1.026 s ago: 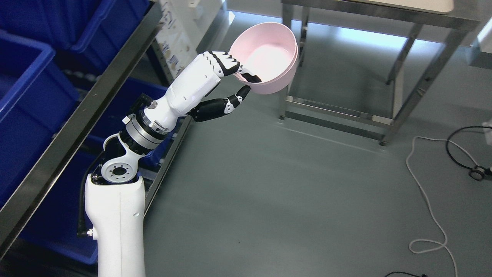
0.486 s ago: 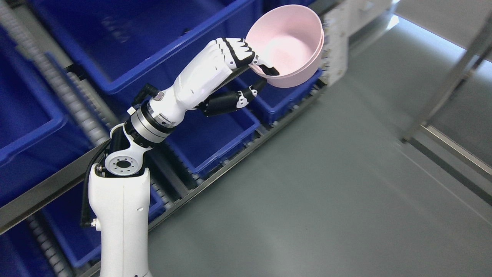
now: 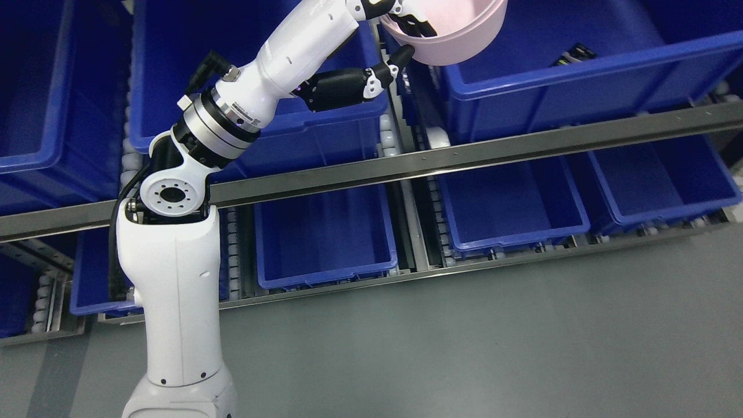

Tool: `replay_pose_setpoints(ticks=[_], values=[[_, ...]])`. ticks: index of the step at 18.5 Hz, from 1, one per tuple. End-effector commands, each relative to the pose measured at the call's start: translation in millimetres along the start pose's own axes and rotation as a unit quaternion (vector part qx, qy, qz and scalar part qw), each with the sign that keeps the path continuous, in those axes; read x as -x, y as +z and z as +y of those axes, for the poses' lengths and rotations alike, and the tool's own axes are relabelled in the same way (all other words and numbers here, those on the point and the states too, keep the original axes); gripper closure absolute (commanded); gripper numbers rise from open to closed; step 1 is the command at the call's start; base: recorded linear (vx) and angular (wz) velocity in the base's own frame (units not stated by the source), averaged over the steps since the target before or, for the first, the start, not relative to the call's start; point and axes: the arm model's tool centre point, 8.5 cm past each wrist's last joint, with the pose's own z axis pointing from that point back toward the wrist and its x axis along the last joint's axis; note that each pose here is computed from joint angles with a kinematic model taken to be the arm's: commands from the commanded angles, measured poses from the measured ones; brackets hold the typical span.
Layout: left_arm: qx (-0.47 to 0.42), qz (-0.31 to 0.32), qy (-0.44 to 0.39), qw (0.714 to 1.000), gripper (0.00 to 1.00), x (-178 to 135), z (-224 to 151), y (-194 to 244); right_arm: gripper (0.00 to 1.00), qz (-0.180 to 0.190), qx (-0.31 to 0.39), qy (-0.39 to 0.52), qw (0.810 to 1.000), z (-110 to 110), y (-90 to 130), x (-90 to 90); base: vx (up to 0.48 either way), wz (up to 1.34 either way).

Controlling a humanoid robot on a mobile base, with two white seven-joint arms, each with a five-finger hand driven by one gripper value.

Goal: Stack pink IKEA bowls on left shelf middle
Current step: 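Lower the stacked bowls into the middle blue bin and release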

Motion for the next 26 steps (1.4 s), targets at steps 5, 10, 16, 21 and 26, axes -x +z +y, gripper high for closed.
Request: replay_pose_setpoints(ticks=[5, 10, 16, 21, 26], values=[[-0.004, 0.141, -0.045, 0.989, 0.97, 64.2, 53.4, 76.9, 0.00, -0.008, 0.009, -0.001, 1.000, -11.4, -1.2, -5.7, 0.138, 0.51], [0.028, 0.141, -0.048, 0.988, 0.97, 63.8, 38.0, 67.0, 0.00, -0.008, 0.009, -0.001, 1.000, -11.4, -1.2, -5.7, 0.174, 0.15], [0.076, 0.185, -0.006, 0.980, 0.97, 84.2, -2.2, 76.4, 0.00, -0.008, 0.009, -0.001, 1.000, -11.4, -1.2, -5.7, 0.157, -0.10], [0.100, 0.212, 0.036, 0.971, 0.96, 86.9, -42.9, 100.9, 0.00, -0.008, 0.009, -0.001, 1.000, -11.4, -1.2, -5.7, 0.099, -0.03], [0.084, 0.199, 0.064, 0.974, 0.82, 82.5, -57.3, 87.8, 0.00, -0.008, 0.009, -0.001, 1.000, -11.4, -1.2, -5.7, 0.023, -0.01]])
